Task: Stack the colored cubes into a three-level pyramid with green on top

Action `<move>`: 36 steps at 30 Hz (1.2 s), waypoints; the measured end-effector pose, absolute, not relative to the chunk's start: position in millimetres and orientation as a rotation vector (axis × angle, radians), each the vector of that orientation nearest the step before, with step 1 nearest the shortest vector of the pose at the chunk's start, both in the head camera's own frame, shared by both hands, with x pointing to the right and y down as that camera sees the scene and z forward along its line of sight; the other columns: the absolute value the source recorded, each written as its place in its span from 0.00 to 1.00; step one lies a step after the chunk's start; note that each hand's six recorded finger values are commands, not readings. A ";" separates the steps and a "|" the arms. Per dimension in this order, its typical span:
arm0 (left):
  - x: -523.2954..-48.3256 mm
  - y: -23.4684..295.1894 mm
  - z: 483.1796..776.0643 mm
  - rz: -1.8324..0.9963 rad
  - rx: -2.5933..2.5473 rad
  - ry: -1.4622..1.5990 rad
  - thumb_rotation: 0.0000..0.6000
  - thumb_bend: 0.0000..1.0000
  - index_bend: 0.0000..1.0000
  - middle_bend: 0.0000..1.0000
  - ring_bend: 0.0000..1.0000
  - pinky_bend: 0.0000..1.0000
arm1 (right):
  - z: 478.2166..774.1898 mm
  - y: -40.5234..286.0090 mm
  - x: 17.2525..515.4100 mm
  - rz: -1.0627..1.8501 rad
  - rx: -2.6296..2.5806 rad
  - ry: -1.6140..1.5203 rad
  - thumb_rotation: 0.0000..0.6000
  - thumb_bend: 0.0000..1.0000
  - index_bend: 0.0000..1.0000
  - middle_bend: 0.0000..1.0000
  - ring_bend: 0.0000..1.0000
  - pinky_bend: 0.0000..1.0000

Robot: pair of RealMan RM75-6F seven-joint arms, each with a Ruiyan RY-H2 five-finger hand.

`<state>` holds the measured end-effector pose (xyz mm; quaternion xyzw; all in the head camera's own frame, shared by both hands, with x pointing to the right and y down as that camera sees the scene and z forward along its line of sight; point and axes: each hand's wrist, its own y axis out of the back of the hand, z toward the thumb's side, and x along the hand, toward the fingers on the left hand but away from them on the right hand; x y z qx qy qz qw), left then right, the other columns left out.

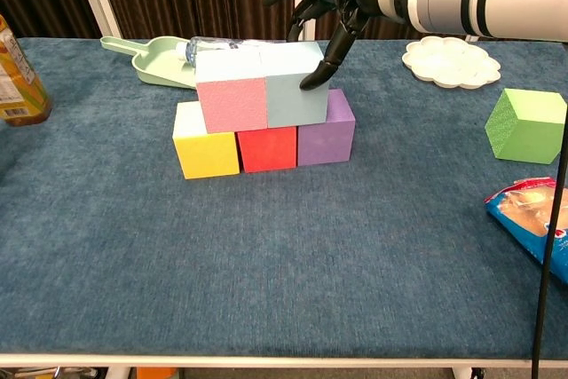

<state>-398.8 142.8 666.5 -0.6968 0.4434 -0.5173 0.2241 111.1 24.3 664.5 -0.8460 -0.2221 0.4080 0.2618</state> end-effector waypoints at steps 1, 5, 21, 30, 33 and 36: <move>-398.8 142.8 666.4 -1.427 -1.923 1.225 1.00 0.04 0.11 0.09 0.03 0.14 | 664.6 24.4 111.0 1.104 -2.289 -0.601 1.00 0.13 0.00 0.42 0.00 0.00; -398.8 142.5 665.9 -1.425 -1.924 1.225 1.00 0.04 0.11 0.09 0.03 0.14 | 664.2 24.6 110.5 1.102 -2.291 -0.601 1.00 0.13 0.00 0.42 0.00 0.00; -399.5 142.9 666.6 -1.429 -1.923 1.225 1.00 0.04 0.11 0.09 0.03 0.14 | 667.8 26.2 110.9 1.113 -2.288 -0.585 1.00 0.10 0.00 0.36 0.00 0.00; -399.0 142.8 666.0 -1.426 -1.924 1.225 1.00 0.04 0.11 0.09 0.03 0.14 | 665.6 27.3 112.4 1.103 -2.307 -0.582 1.00 0.06 0.00 0.21 0.00 0.00; -398.3 142.7 666.0 -1.425 -1.923 1.223 1.00 0.04 0.11 0.09 0.03 0.14 | 664.9 27.9 113.9 1.104 -2.314 -0.579 1.00 0.04 0.00 0.16 0.00 0.00; -397.0 142.2 665.8 -1.422 -1.923 1.220 1.00 0.04 0.11 0.10 0.03 0.14 | 663.5 28.6 115.5 1.102 -2.319 -0.575 1.00 0.03 0.00 0.14 0.00 0.00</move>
